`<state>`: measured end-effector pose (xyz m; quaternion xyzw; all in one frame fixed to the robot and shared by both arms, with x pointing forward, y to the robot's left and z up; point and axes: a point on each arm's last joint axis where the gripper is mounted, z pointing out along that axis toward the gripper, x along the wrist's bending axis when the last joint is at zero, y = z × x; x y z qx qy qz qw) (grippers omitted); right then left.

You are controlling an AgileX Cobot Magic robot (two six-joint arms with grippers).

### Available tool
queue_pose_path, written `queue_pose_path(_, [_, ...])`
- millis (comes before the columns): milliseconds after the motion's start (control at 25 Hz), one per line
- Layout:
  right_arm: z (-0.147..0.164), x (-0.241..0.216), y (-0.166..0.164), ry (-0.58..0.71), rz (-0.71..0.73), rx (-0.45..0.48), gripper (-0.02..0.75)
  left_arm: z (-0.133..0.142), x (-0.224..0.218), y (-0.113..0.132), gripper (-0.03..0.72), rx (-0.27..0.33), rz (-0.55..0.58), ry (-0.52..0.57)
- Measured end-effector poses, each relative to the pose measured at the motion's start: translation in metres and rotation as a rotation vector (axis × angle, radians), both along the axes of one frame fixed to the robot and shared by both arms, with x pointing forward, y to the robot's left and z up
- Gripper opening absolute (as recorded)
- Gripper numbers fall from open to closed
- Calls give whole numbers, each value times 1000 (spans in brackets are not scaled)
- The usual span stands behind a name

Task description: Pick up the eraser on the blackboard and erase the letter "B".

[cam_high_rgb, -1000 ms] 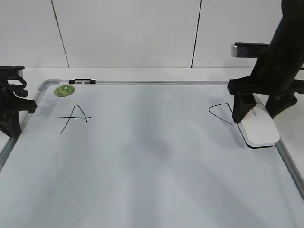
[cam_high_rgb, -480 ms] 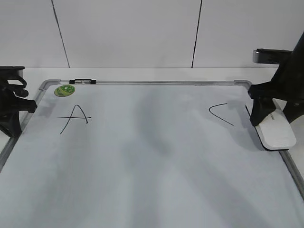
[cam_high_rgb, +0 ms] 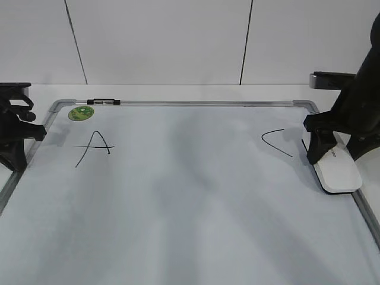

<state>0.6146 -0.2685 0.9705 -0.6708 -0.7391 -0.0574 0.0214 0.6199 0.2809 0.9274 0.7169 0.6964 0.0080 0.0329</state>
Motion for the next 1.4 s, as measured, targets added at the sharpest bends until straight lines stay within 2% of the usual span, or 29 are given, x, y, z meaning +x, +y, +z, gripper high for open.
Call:
queue_pose_path(560, [-9,4,-6,11,-37,53,531,0,0,0,20,0,0,0])
queue_pose_path(1400, [-17,4,-8,43,-16,26,542,0,0,0,20,-1,1,0])
